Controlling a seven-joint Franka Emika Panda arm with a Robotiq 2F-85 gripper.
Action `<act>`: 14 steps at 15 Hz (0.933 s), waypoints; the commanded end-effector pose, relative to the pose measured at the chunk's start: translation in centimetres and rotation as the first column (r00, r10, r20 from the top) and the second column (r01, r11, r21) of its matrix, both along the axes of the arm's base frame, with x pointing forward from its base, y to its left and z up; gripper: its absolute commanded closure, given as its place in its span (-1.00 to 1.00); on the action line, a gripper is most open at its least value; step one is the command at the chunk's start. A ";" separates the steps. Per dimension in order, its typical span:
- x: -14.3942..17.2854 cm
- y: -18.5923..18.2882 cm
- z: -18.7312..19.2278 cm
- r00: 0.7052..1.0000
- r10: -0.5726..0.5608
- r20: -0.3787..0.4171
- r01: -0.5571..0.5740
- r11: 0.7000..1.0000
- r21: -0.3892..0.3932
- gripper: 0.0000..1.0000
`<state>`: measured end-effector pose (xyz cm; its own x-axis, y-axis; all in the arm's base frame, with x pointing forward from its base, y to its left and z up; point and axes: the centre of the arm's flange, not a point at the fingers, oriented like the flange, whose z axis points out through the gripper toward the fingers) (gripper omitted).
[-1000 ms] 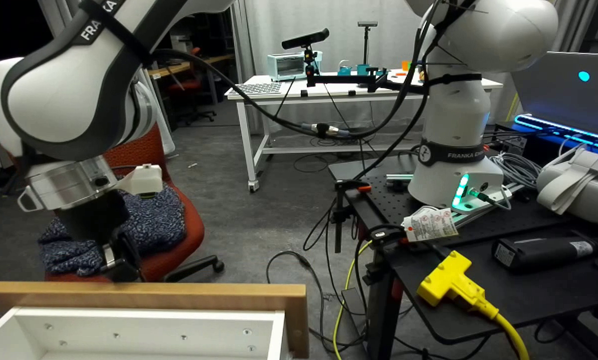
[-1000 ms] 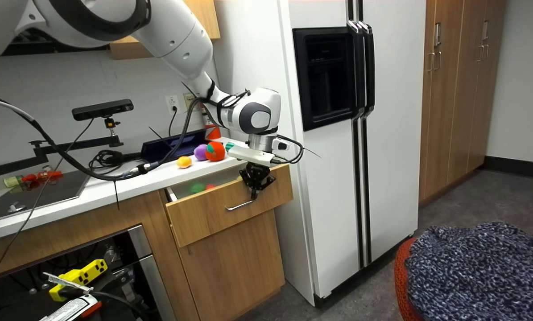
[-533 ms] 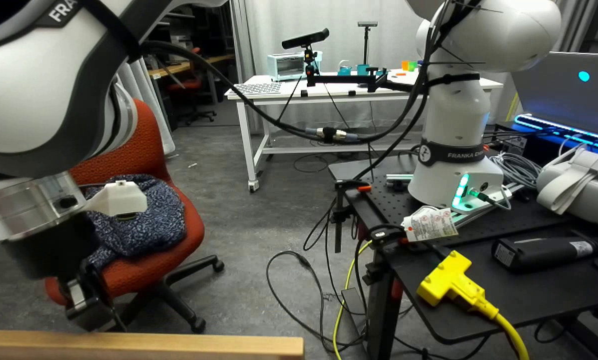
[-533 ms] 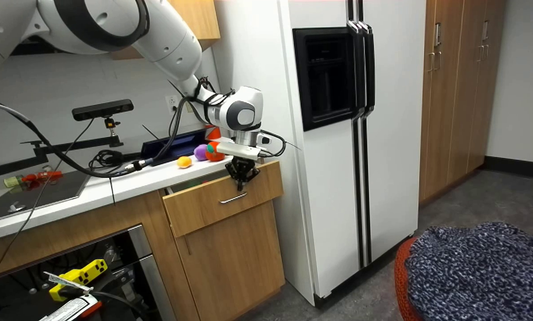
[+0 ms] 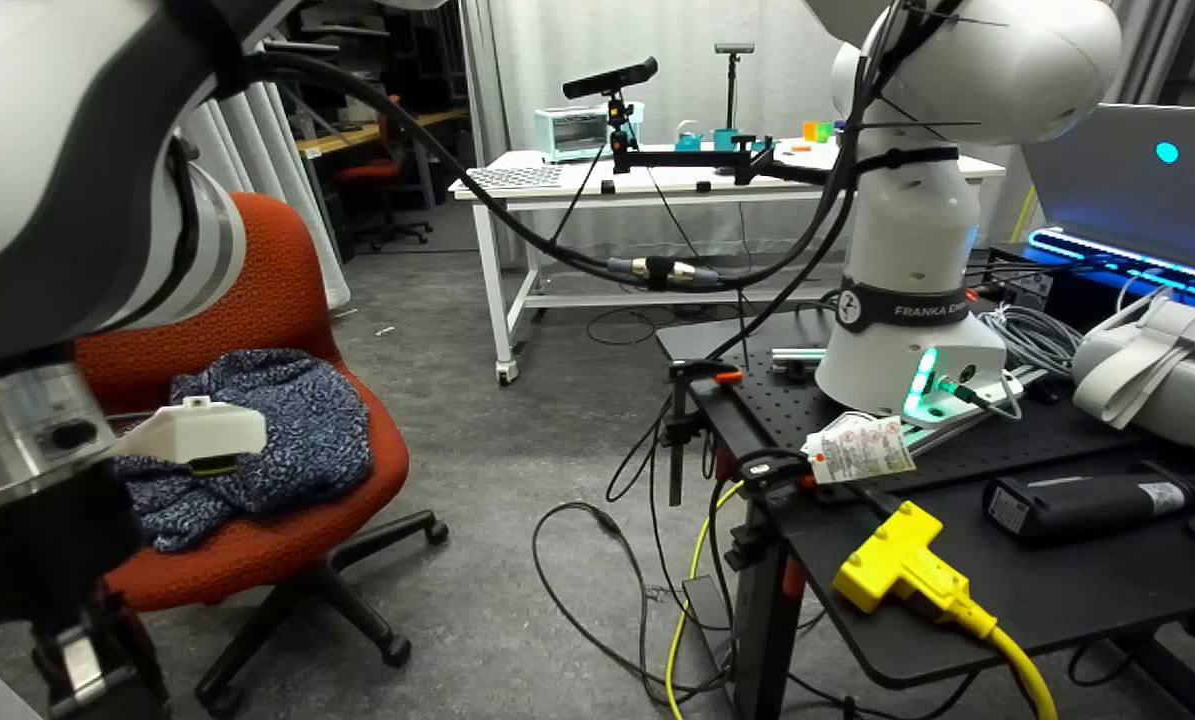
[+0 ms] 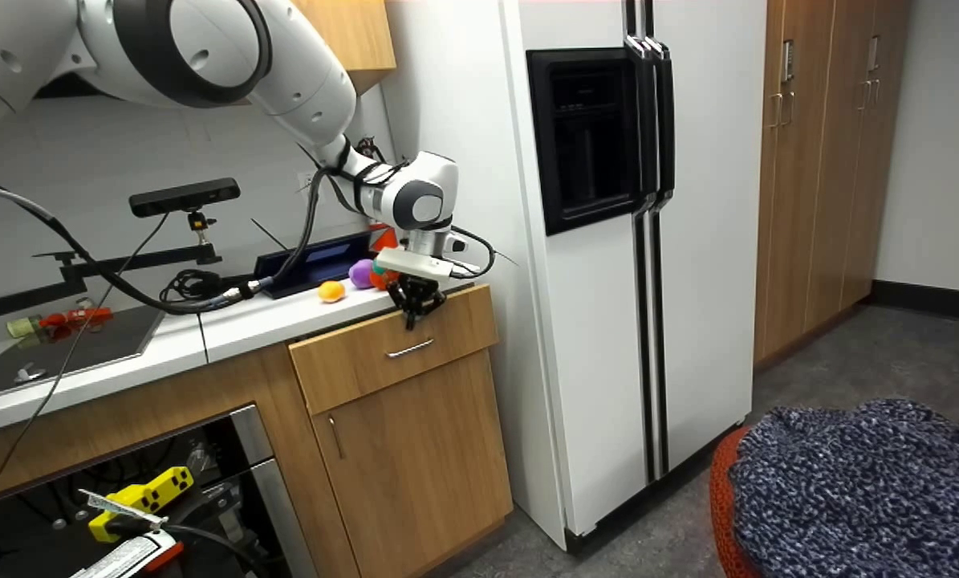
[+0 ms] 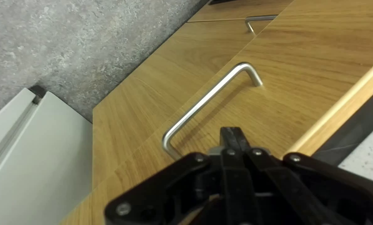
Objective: Close the top drawer
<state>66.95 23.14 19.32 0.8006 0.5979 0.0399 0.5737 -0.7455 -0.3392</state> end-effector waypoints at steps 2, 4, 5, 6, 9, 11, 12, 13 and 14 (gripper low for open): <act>0.3 2.9 0.3 0.997 0.076 -0.026 -0.073 0.991 0.109 1.00; -0.1 4.0 0.4 0.994 0.104 -0.033 -0.099 0.986 0.133 1.00; -0.3 4.4 0.5 0.993 0.115 -0.033 -0.109 0.984 0.142 1.00; -0.4 4.4 0.5 0.991 0.126 -0.035 -0.120 0.982 0.145 1.00; -0.8 4.0 1.1 0.990 0.138 -0.018 -0.135 0.984 0.112 1.00; -1.0 3.5 1.5 0.992 0.130 -0.002 -0.129 0.988 0.081 1.00; -1.2 3.2 1.8 0.992 0.124 0.010 -0.125 0.990 0.062 1.00; -1.3 2.7 2.1 0.992 0.121 0.028 -0.122 0.992 0.033 1.00; -1.3 2.3 2.4 0.992 0.121 0.043 -0.121 0.993 0.008 1.00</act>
